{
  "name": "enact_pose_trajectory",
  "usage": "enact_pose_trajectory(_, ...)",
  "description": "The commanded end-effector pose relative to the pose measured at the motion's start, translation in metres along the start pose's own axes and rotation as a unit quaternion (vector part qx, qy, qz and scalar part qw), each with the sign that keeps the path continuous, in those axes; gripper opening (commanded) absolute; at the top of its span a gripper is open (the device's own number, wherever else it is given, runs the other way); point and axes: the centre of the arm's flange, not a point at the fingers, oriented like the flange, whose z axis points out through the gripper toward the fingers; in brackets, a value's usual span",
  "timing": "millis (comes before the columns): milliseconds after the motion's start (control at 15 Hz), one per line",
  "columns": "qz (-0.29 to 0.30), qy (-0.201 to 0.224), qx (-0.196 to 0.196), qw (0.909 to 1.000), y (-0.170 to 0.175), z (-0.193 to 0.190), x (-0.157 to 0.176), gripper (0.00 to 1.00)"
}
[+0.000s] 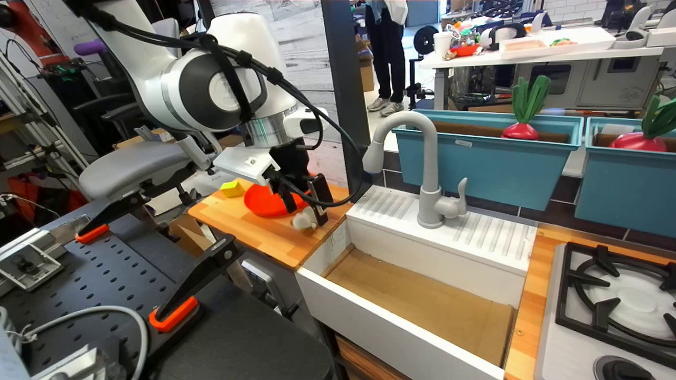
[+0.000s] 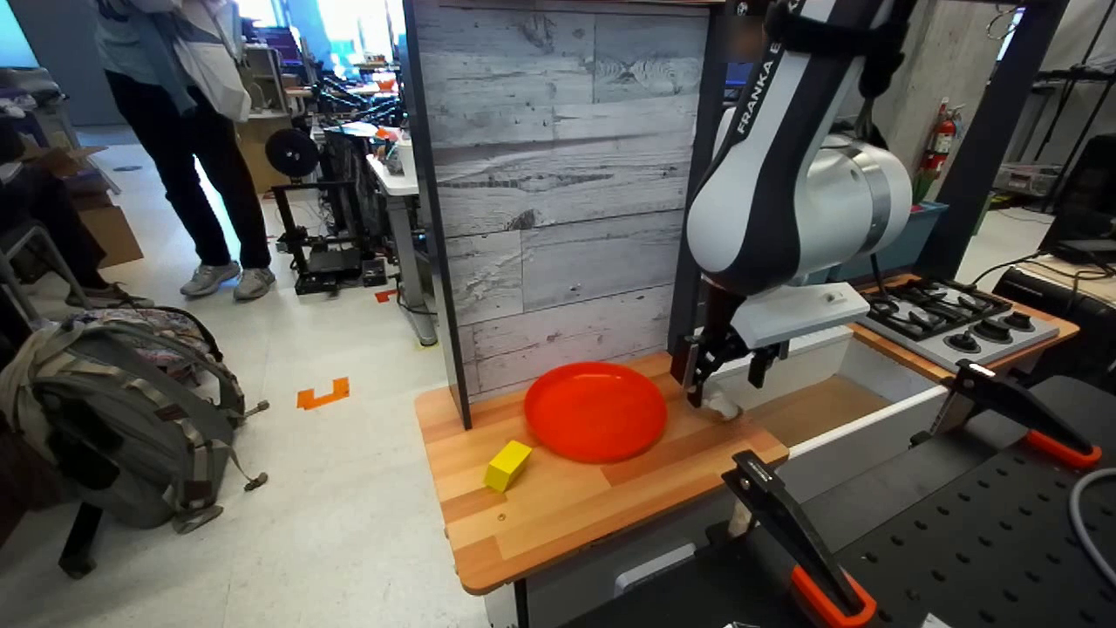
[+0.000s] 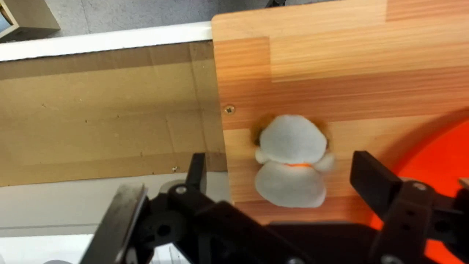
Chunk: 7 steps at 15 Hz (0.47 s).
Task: Remove the object from the plate and put it on the table
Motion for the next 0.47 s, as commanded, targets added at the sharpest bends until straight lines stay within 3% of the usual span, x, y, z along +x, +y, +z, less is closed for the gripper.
enact_pose_trajectory(0,-0.011,0.045,0.012,0.9989,-0.011,-0.037,-0.005,1.00)
enact_pose_trajectory(200,-0.024,0.065,0.014,0.9975,-0.025,-0.064,-0.009,1.00)
enact_pose_trajectory(267,-0.012,0.055,0.014,0.9983,-0.018,-0.036,0.007,1.00)
enact_pose_trajectory(400,-0.014,0.057,0.015,0.9981,-0.022,-0.042,0.007,1.00)
